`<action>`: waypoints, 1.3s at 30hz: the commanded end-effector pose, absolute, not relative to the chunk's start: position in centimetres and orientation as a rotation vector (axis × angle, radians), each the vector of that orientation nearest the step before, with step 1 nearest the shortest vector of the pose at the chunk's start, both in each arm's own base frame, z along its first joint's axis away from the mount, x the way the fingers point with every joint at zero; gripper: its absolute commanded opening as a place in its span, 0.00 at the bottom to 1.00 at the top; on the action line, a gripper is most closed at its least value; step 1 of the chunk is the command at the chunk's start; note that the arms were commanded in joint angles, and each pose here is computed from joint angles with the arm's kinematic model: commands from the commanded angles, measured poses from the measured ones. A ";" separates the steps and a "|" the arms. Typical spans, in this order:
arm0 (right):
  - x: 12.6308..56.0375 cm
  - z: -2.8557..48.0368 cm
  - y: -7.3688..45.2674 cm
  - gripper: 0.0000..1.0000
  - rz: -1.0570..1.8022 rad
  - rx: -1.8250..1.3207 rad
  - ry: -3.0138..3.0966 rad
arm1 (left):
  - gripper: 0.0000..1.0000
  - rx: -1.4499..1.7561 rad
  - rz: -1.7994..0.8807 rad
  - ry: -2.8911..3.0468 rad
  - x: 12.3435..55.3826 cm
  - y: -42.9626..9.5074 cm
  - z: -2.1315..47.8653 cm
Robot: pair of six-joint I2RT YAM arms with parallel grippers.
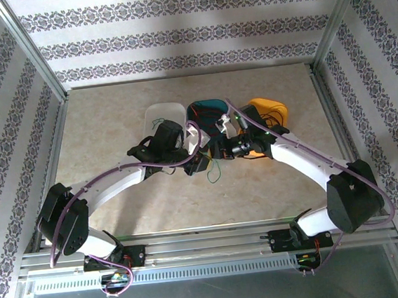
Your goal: Untangle the cables
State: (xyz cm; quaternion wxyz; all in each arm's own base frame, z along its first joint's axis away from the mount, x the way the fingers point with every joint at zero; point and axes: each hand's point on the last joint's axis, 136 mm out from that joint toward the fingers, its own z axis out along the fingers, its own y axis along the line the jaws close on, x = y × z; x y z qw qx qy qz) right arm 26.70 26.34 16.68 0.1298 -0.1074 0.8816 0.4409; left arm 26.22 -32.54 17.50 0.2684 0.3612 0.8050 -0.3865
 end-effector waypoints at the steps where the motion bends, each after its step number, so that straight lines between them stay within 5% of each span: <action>1: 26.0 17.8 27.5 0.00 1.416 -0.359 2.508 | 0.06 0.919 -1.005 2.037 28.6 -33.0 20.8; 9: 29.3 20.6 27.3 0.00 1.390 -0.311 2.387 | 0.03 0.529 -0.679 2.142 35.1 -26.6 18.4; 15: 33.8 20.0 31.3 0.00 1.364 -0.302 2.415 | 0.46 0.267 -0.594 2.086 39.6 -21.7 19.2; 26: 44.5 13.4 34.2 0.00 1.028 0.049 2.572 | 0.94 -0.212 -0.262 2.131 44.7 -10.2 19.0; 39: 45.8 11.1 33.8 0.00 0.881 0.080 2.646 | 0.99 -0.433 -0.014 2.020 39.0 -1.9 25.2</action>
